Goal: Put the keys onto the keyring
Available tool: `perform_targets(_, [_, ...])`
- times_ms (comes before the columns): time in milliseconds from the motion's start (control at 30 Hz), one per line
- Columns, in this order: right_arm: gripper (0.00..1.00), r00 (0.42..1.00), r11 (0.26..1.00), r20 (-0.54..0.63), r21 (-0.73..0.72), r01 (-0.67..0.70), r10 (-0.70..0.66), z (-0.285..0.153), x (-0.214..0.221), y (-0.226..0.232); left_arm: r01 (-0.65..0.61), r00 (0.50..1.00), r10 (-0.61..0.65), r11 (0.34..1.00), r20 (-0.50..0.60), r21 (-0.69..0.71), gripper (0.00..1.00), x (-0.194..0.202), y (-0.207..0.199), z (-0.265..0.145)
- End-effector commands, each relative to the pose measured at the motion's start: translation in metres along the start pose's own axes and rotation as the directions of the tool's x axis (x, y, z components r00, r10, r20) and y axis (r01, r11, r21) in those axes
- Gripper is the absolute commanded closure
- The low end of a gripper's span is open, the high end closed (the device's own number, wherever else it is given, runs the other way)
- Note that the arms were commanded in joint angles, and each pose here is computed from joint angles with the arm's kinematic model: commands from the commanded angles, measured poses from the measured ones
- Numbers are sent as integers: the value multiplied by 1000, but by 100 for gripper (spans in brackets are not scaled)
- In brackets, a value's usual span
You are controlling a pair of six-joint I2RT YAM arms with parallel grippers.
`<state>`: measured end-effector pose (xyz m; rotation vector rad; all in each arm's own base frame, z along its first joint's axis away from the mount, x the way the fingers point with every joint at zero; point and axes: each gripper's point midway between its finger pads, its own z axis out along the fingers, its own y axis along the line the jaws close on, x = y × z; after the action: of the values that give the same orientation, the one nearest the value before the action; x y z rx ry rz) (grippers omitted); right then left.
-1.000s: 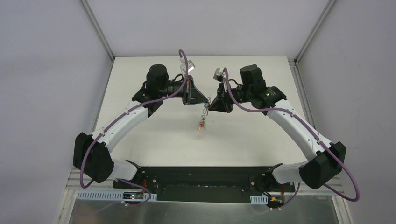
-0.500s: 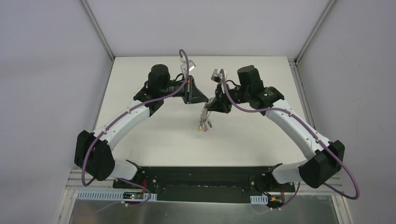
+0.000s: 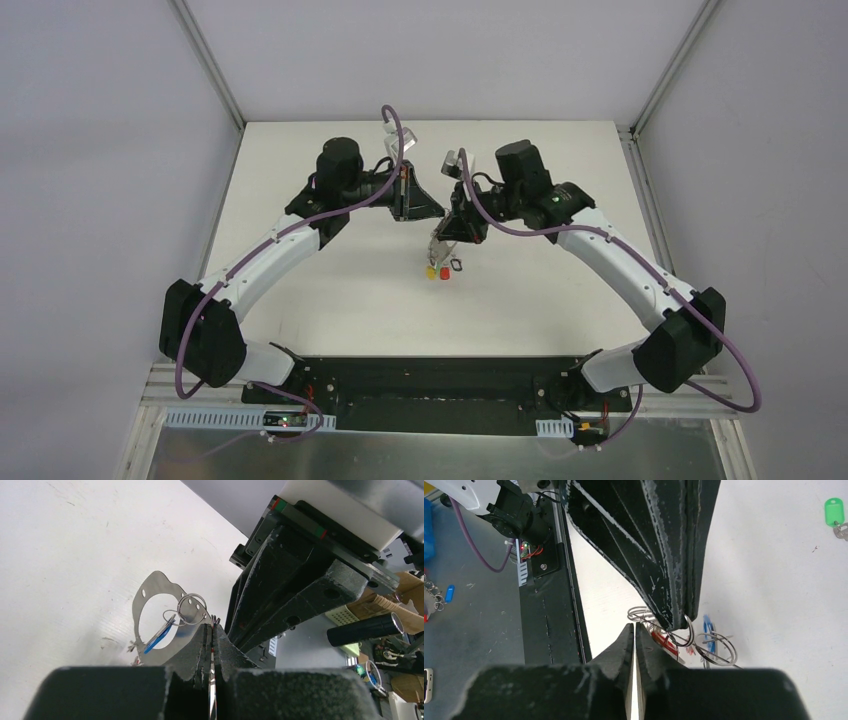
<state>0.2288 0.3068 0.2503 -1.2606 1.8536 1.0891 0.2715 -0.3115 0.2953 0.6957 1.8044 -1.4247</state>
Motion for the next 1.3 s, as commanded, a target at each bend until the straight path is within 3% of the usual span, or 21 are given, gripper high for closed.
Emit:
perform_targets(0, [94, 998, 999, 53, 11, 45, -45, -13, -21, 6, -87, 995, 86, 996, 45, 19, 100, -15, -13, -9])
perform_targets(367, [74, 985, 999, 165, 14, 46, -48, -59, -34, 10, -106, 993, 102, 992, 64, 64, 100, -30, -23, -15])
perform_targets(667, [57, 980, 1000, 196, -13, -11, 13, -52, -42, 2, -93, 996, 91, 986, 26, 138, 100, -20, -33, -16])
perform_targets(1033, [57, 980, 994, 178, -88, -69, 84, -32, -46, -3, -89, 996, 89, 984, 6, 152, 100, -12, -34, -15])
perform_targets(1267, [65, 981, 990, 172, -124, -73, 94, -29, -46, 1, -87, 996, 90, 985, -10, 149, 100, -7, -32, -14])
